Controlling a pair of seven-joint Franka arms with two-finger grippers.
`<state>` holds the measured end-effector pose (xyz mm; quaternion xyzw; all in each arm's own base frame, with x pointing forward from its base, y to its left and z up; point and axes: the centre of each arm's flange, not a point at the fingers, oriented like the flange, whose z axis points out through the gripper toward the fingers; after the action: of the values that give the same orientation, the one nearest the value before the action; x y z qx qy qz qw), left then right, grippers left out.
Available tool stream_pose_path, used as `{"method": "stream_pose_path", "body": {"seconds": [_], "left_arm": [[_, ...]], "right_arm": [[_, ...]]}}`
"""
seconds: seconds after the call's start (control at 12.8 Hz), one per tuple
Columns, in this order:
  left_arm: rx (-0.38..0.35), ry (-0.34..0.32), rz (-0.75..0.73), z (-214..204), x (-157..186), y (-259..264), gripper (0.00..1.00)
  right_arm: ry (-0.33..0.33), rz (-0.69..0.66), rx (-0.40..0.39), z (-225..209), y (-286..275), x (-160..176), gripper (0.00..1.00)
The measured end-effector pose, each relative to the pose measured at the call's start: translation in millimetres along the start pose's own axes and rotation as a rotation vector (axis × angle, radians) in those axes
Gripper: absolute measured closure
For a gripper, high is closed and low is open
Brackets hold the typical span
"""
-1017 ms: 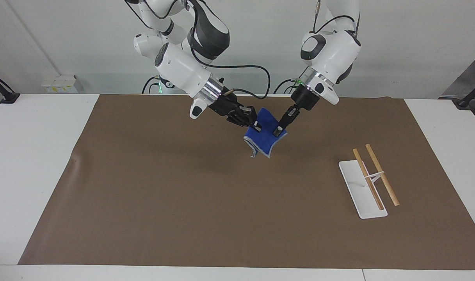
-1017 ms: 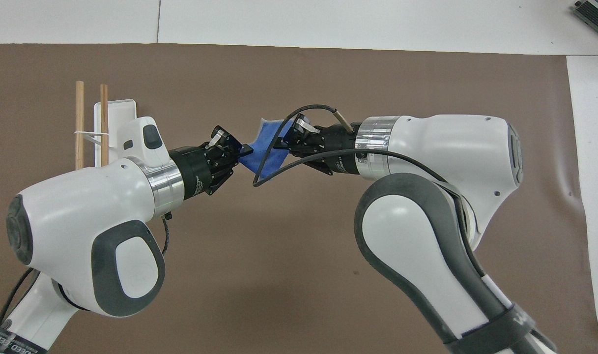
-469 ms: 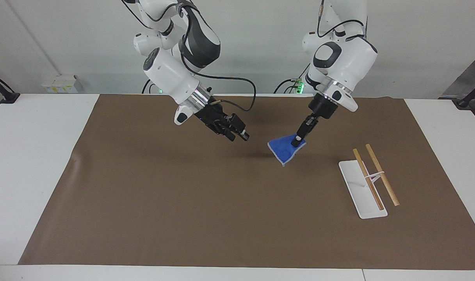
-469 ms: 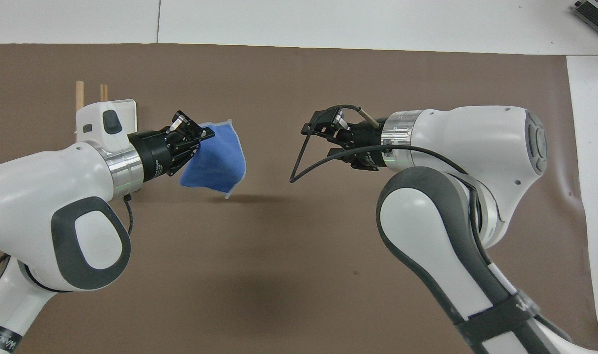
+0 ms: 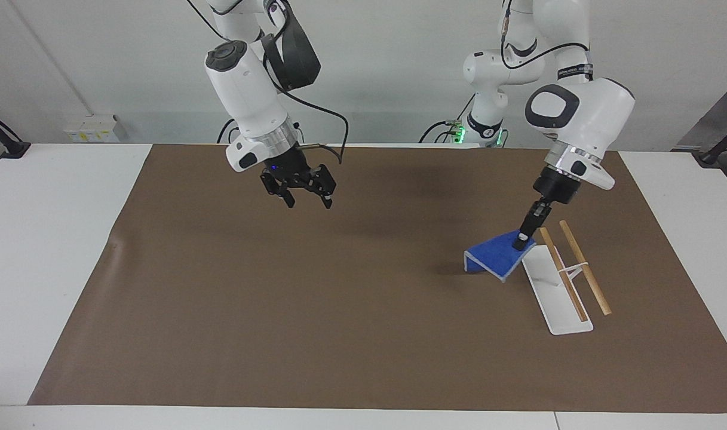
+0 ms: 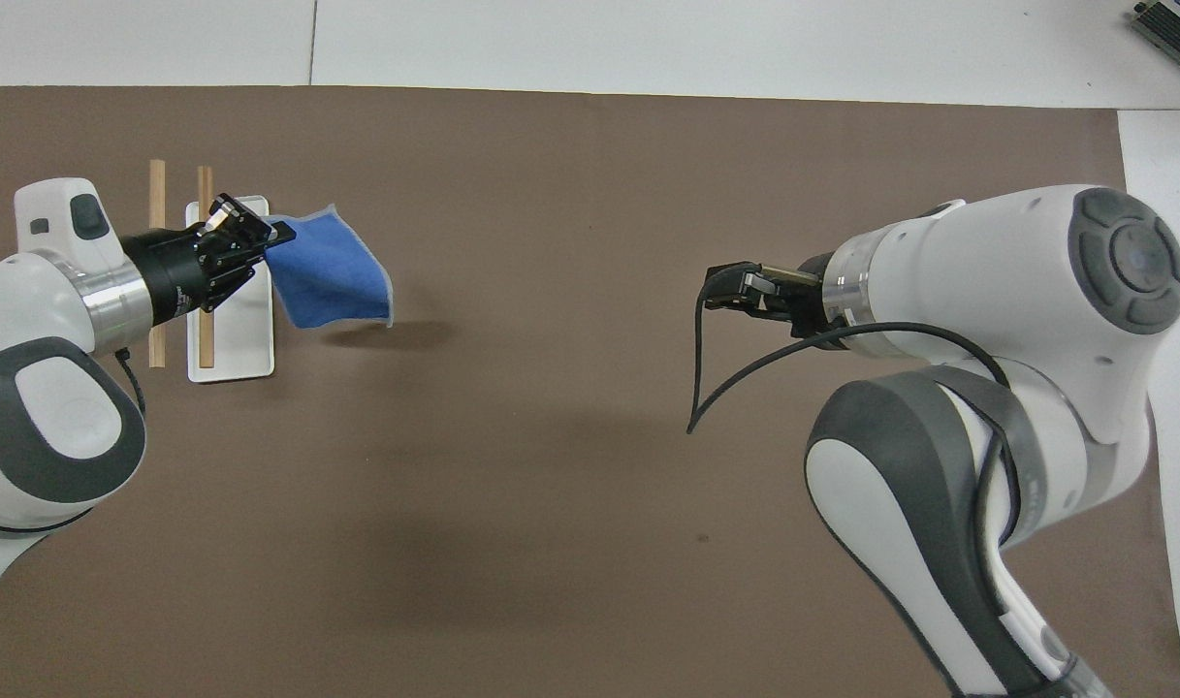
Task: Right arm passes towel to left arm to hang
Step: 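Drape the towel over the wooden rack crossbar with the left gripper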
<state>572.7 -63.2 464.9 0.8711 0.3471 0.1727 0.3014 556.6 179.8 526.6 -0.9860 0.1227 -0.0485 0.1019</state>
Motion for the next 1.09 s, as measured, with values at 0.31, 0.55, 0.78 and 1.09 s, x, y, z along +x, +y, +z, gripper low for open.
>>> {"method": "stream_pose_path", "body": {"seconds": [0.31,0.55,0.78,1.09], "left_arm": [[0.025,0.106,0.025,-29.5,80.8,-57.2,0.98],[-0.004,0.178,-0.006,-55.7,122.9,-60.0,0.98],[-0.001,0.206,-0.044,-64.5,145.3,-77.1,0.98],[0.04,0.187,-0.093,-54.1,147.5,-112.2,0.98]], "right_arm": [[0.03,-0.064,-0.154,-21.7,40.4,6.9,0.0],[0.04,-0.043,-0.166,-35.9,85.7,26.6,0.0],[0.044,-0.025,-0.169,-41.3,105.0,33.9,0.0],[-0.008,-0.053,-0.19,-48.6,113.1,25.2,0.0]]}}
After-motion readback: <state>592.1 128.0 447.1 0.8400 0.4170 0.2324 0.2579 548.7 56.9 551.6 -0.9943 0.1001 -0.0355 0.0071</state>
